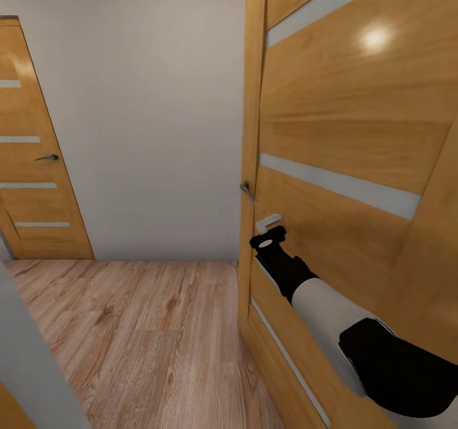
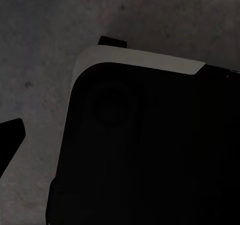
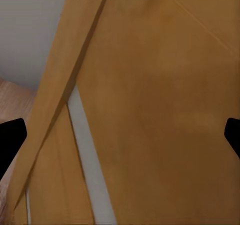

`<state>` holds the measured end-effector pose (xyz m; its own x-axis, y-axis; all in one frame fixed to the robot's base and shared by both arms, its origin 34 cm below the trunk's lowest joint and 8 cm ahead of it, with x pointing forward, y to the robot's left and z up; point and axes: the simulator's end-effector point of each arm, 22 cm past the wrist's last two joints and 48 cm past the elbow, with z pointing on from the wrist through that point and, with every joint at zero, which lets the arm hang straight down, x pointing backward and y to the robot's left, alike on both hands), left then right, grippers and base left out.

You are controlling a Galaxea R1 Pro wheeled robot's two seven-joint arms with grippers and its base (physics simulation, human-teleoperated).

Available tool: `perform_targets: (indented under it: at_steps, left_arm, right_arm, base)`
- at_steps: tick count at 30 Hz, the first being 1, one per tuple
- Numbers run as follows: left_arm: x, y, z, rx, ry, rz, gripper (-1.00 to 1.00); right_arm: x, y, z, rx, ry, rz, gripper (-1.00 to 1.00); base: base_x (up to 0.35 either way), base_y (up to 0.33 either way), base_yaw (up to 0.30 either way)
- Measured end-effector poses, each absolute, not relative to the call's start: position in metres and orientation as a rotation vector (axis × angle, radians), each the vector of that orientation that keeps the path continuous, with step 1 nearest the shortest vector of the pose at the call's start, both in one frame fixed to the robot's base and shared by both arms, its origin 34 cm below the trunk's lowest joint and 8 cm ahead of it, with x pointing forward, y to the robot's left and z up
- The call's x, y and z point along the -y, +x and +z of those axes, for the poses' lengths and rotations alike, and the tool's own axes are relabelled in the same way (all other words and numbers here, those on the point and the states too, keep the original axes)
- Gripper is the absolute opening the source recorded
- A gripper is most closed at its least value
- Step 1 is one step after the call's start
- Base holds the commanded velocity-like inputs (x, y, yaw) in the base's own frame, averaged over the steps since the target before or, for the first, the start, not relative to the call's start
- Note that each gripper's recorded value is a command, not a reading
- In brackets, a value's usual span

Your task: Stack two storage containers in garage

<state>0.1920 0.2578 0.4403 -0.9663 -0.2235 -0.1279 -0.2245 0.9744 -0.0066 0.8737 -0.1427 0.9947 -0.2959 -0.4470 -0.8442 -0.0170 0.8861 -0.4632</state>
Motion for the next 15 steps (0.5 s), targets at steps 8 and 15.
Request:
perform_targets:
  at_steps: [8,15]
  left_arm:
    - [-0.2578,0.192,0.4403,-2.994,-0.343,0.012,1.0]
    - [-0.2579,0.1916,0.4403,-2.994,-0.347,0.012,1.0]
  right_arm:
    - [0.1429,0.8739,0.9954,-1.836,-0.339,-0.43,1.0]
    - [0.1432,0.8736,0.9966,-1.833,-0.339,-0.434,1.0]
  base:
    - [0.0,0.0,0.0]
    - [0.147,0.0,0.0]
